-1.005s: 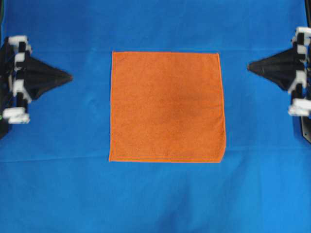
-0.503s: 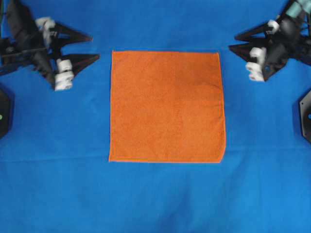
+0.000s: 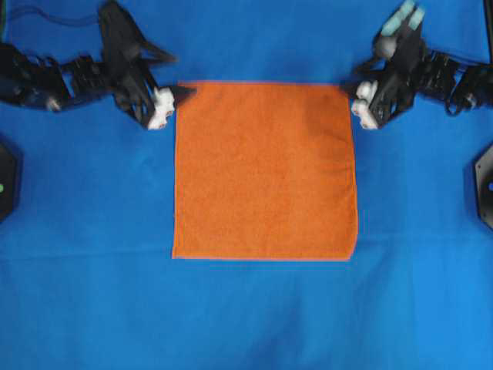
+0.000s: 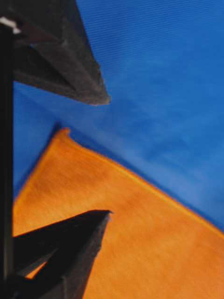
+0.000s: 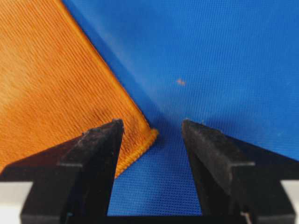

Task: Fold the orange towel.
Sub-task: 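Move both grippers to the towel's two far corners and grasp them, then lift the far corners and pull them toward the near edge, then lower the folded edge onto the near edge and open both grippers, then grasp the folded towel's left and right ends with both grippers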

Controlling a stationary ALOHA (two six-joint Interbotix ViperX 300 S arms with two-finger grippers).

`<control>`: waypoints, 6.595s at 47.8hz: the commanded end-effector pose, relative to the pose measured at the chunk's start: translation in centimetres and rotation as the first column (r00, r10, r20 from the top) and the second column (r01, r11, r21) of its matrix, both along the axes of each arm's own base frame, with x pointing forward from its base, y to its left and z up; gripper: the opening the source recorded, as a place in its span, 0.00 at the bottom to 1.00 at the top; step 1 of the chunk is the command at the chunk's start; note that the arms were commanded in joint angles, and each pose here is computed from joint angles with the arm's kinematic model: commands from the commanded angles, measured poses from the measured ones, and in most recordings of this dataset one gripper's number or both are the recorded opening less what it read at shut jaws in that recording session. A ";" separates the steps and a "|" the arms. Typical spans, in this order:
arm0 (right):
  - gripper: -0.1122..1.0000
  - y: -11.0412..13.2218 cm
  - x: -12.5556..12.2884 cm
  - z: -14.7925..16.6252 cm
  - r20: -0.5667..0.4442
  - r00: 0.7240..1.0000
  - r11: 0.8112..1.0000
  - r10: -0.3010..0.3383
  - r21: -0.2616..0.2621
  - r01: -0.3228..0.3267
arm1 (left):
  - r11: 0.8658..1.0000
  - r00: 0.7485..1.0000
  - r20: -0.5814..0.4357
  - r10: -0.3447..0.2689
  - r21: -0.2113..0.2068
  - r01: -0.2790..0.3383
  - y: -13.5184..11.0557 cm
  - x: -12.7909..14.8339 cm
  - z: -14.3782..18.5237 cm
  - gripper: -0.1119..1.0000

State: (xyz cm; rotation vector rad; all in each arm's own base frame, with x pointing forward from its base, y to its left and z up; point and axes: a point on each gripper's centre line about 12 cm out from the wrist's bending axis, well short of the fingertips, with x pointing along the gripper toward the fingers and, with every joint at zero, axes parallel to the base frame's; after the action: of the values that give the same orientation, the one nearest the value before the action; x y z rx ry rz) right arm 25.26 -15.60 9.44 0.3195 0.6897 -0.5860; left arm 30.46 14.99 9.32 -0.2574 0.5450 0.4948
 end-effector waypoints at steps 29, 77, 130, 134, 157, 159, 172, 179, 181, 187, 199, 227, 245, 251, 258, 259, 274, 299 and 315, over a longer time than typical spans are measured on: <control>0.11 0.2 0.9 -0.7 -0.011 0.999 0.999 0.037 -0.012 -0.037 | 0.995 0.987 -0.133 -0.087 0.026 0.092 -0.3 1.0 -2.0 0.14; 0.11 1.6 0.8 3.0 0.071 0.996 0.999 0.048 -0.027 -0.046 | 0.983 0.981 -0.093 -0.168 0.052 0.173 -3.1 1.4 3.8 0.13; 0.11 19.8 -0.4 4.7 0.119 0.894 0.855 0.432 0.262 -0.447 | 0.806 0.806 -0.114 -0.581 -0.215 0.551 -23.6 1.3 3.7 0.13; 0.11 20.5 -0.4 4.6 0.118 0.890 0.846 0.441 0.277 -0.456 | 0.801 0.800 -0.114 -0.589 -0.215 0.559 -24.0 1.3 3.7 0.13; 0.11 21.5 0.3 3.7 0.085 0.885 0.836 0.457 0.300 -0.460 | 0.805 0.799 -0.139 -0.585 -0.223 0.550 -23.8 1.4 2.7 0.16; 0.11 21.7 0.4 3.7 0.085 0.882 0.832 0.464 0.300 -0.466 | 0.804 0.798 -0.139 -0.586 -0.223 0.552 -23.9 1.4 2.7 0.20; 0.50 22.5 1.6 3.4 0.059 0.874 0.824 0.482 0.308 -0.475 | 0.803 0.797 -0.137 -0.588 -0.220 0.554 -23.9 1.4 2.8 0.50; 0.68 22.5 1.5 3.6 0.062 0.872 0.823 0.486 0.304 -0.480 | 0.810 0.802 -0.150 -0.578 -0.223 0.543 -23.4 1.2 2.7 0.57; 0.65 22.5 1.5 3.7 0.064 0.872 0.823 0.486 0.304 -0.481 | 0.810 0.802 -0.151 -0.578 -0.221 0.543 -23.3 1.2 2.9 0.57; 0.64 22.0 1.5 4.6 0.072 0.872 0.827 0.485 0.287 -0.483 | 0.824 0.815 -0.150 -0.560 -0.206 0.528 -22.2 1.5 3.6 0.57; 0.65 17.3 1.6 5.3 0.046 0.919 0.891 0.391 0.231 -0.391 | 0.864 0.851 -0.158 -0.501 -0.145 0.481 -18.2 2.1 4.2 0.57; 0.65 12.3 2.0 2.3 -0.098 0.946 0.940 0.308 0.186 -0.287 | 0.910 0.882 -0.226 -0.413 -0.124 0.395 -13.7 2.3 1.6 0.58; 0.64 12.3 2.2 -0.1 -0.145 0.939 0.937 0.312 0.211 -0.278 | 0.923 0.877 -0.291 -0.383 -0.155 0.351 -12.5 1.8 -1.0 0.57; 0.63 12.5 2.3 -0.1 -0.144 0.936 0.934 0.320 0.211 -0.287 | 0.923 0.875 -0.298 -0.382 -0.160 0.349 -12.5 1.7 -1.1 0.56; 0.45 13.5 2.3 0.0 -0.147 0.924 0.924 0.353 0.211 -0.319 | 0.923 0.866 -0.324 -0.382 -0.176 0.342 -12.5 1.6 -1.2 0.46; 0.40 13.6 2.3 -0.1 -0.148 0.922 0.922 0.357 0.212 -0.323 | 0.923 0.865 -0.326 -0.382 -0.177 0.341 -12.5 1.6 -1.2 0.43; 0.12 14.0 2.4 0.2 -0.140 0.920 0.919 0.365 0.212 -0.333 | 0.926 0.865 -0.332 -0.375 -0.184 0.331 -12.3 1.6 -0.9 0.11; 0.12 13.6 1.5 8.8 -0.016 0.941 0.933 0.338 0.137 -0.333 | 0.917 0.885 -0.248 -0.395 -0.160 0.365 -13.3 2.2 8.6 0.11; 0.12 14.1 -0.1 12.5 0.073 0.935 0.931 0.347 0.095 -0.353 | 0.902 0.887 -0.169 -0.431 -0.117 0.416 -14.4 1.4 13.6 0.11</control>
State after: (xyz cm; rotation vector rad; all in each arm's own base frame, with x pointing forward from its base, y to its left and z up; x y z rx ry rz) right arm 24.91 -1.68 20.69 0.3051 0.7476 -0.2112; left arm 31.79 0.64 21.46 -0.1617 0.8301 0.0770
